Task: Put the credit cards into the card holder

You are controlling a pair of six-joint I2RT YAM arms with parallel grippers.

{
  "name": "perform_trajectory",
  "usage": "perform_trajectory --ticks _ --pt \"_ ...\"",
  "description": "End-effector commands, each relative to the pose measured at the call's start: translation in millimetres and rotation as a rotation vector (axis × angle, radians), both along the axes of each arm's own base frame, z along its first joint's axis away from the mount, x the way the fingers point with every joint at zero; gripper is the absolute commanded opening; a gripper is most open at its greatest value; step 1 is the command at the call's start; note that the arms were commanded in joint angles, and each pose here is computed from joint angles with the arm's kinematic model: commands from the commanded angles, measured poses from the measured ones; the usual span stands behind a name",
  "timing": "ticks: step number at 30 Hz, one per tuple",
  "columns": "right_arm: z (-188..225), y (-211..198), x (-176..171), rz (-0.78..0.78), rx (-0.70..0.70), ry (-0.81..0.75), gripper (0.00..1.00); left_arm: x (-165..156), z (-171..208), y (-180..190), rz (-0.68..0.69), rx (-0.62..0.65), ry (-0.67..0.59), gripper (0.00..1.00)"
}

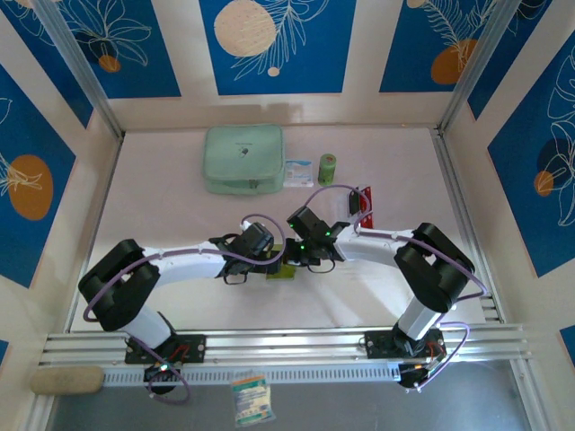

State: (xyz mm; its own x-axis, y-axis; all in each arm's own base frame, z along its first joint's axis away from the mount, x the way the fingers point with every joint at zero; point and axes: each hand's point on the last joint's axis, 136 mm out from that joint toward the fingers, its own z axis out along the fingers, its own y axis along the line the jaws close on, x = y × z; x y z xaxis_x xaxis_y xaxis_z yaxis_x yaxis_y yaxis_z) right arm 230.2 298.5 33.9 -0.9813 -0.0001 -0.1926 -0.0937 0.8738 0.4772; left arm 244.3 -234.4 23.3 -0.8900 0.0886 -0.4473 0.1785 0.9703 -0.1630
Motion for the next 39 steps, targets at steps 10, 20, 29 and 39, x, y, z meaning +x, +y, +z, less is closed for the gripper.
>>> perform_trajectory --ticks 10,20,29,39 --pt "-72.4 -58.6 -47.6 -0.122 -0.212 0.257 0.00 -14.2 -24.4 9.6 -0.004 0.048 0.072 1.00" --pt "-77.1 -63.4 -39.9 -0.175 -0.154 0.330 0.00 -14.3 -24.4 8.5 -0.002 0.043 0.070 1.00" --pt "-30.4 -35.2 -18.8 -0.111 -0.032 0.232 0.02 -14.1 -24.7 7.7 -0.003 0.041 0.071 1.00" --pt "26.5 -18.4 1.4 -0.061 0.064 0.097 0.04 -14.0 -26.2 6.0 -0.004 0.039 0.074 1.00"
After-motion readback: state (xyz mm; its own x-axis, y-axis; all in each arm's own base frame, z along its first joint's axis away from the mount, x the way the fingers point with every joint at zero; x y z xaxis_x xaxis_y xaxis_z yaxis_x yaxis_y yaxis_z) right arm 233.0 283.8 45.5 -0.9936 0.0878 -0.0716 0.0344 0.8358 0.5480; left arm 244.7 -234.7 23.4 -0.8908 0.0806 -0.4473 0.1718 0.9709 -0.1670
